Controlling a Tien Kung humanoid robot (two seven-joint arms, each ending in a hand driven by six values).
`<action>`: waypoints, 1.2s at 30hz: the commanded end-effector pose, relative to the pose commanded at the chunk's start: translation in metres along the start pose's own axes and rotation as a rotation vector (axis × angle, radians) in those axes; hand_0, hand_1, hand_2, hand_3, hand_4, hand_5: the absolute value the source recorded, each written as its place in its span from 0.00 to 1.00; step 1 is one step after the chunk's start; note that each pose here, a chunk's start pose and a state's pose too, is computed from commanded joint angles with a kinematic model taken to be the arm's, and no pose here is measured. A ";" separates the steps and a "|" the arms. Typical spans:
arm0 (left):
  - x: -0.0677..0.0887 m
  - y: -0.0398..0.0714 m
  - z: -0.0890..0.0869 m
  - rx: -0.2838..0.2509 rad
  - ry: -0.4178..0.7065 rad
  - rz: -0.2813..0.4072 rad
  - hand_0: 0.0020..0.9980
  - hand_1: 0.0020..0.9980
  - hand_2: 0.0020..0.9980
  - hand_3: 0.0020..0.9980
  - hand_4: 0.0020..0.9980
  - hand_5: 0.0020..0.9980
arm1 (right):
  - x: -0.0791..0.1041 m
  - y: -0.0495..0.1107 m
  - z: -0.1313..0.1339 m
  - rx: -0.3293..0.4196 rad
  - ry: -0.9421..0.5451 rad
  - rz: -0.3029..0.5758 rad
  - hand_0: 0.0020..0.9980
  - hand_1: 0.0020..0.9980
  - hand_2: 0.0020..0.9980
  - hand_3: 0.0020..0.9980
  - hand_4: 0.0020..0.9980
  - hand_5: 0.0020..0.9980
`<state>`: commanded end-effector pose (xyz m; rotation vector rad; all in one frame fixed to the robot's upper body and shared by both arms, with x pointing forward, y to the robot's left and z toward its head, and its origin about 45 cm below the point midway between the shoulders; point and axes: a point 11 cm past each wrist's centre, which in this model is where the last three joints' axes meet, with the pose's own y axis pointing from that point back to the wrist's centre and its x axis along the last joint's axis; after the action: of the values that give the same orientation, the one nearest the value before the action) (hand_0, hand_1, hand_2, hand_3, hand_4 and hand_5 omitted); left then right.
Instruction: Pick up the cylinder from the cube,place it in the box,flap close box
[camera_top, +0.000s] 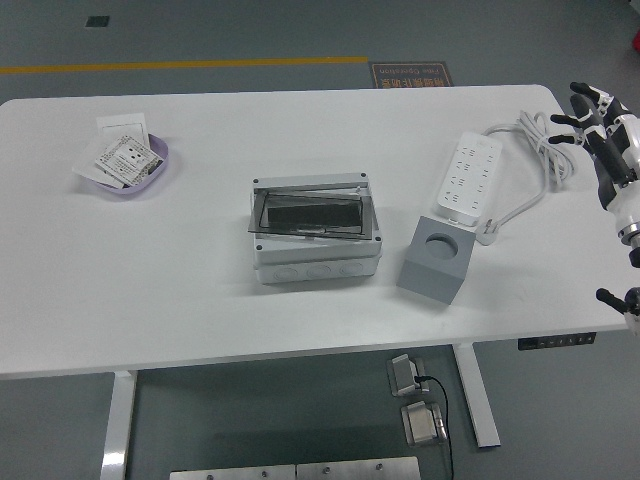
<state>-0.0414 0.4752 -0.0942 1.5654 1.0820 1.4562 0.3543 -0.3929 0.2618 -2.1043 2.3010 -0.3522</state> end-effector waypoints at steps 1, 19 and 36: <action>0.000 0.000 0.000 0.000 0.000 0.000 0.59 0.65 0.59 0.60 0.71 0.37 | 0.000 0.000 0.001 -0.001 0.000 0.000 0.60 0.70 0.98 0.87 0.99 0.96; 0.006 0.001 0.005 -0.005 0.007 0.003 0.59 0.65 0.59 0.60 0.71 0.37 | -0.005 -0.002 -0.001 0.004 -0.005 -0.014 0.61 0.71 0.99 0.87 0.98 1.00; 0.006 0.000 0.002 0.003 0.010 0.003 0.61 0.68 0.67 0.61 0.71 0.37 | -0.010 -0.005 -0.003 0.007 0.007 -0.050 0.74 0.77 0.98 0.96 0.99 1.00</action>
<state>-0.0395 0.4805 -0.0918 1.5634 1.0888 1.4666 0.3593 -0.3833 0.2637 -2.1640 2.2508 -0.3684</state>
